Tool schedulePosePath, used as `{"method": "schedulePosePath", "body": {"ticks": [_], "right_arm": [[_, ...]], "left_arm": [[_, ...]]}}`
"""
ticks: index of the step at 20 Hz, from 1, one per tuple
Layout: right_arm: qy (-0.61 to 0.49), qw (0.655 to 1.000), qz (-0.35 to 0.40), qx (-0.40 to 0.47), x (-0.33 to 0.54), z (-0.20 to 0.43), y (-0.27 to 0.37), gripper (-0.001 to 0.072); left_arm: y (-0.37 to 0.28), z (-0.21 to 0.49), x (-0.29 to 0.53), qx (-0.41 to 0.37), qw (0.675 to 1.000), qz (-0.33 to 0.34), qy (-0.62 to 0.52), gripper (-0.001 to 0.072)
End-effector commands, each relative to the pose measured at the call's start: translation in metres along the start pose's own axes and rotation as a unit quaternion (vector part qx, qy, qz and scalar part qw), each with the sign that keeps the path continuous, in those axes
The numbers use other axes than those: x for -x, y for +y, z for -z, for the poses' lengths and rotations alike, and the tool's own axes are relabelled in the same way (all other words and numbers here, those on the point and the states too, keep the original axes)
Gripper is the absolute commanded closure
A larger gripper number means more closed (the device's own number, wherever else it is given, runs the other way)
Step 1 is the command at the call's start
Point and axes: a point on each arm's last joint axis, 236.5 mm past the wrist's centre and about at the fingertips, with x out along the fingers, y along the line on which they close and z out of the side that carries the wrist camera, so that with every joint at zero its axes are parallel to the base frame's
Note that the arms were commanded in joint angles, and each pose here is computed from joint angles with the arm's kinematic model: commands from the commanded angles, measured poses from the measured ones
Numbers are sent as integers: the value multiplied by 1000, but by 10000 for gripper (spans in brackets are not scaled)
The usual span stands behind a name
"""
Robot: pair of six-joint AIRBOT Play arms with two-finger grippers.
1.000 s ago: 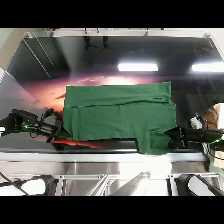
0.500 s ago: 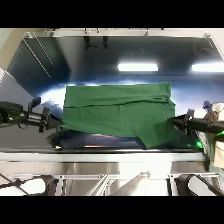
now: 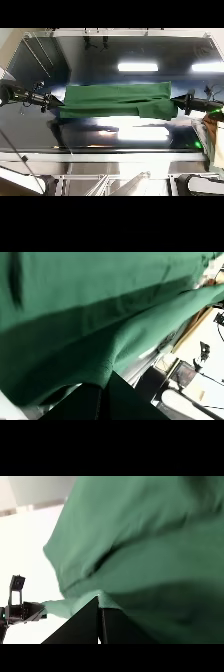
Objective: Fold the shirts.
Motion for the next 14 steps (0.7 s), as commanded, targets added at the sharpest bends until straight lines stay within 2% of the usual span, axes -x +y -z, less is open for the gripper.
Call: {"method": "schedulePosePath", "body": {"ticks": [1,9,10,11,12,13,14], "right_arm": [[3,1000,2,1,-29,-26,-20,687],[-22,994,19,103,-45,-46,-31,687],[-19,994,17,103,-46,-45,-30,649],[-14,994,13,105,-46,-42,-28,453],[-2,994,2,112,-46,-36,-23,347],[13,993,-13,118,-43,-31,-15,346],[26,991,-29,124,-37,-27,-6,346]], "left_arm": [[13,-31,-10,15,1000,0,19,690],[18,-59,-35,-14,999,-9,47,691],[15,-56,-33,-17,998,-8,54,690],[12,-50,-31,-20,997,-6,68,680],[10,-43,-28,-22,996,-3,82,507],[9,-37,-24,-21,995,1,95,299],[7,-32,-21,-17,994,3,106,210]]}}
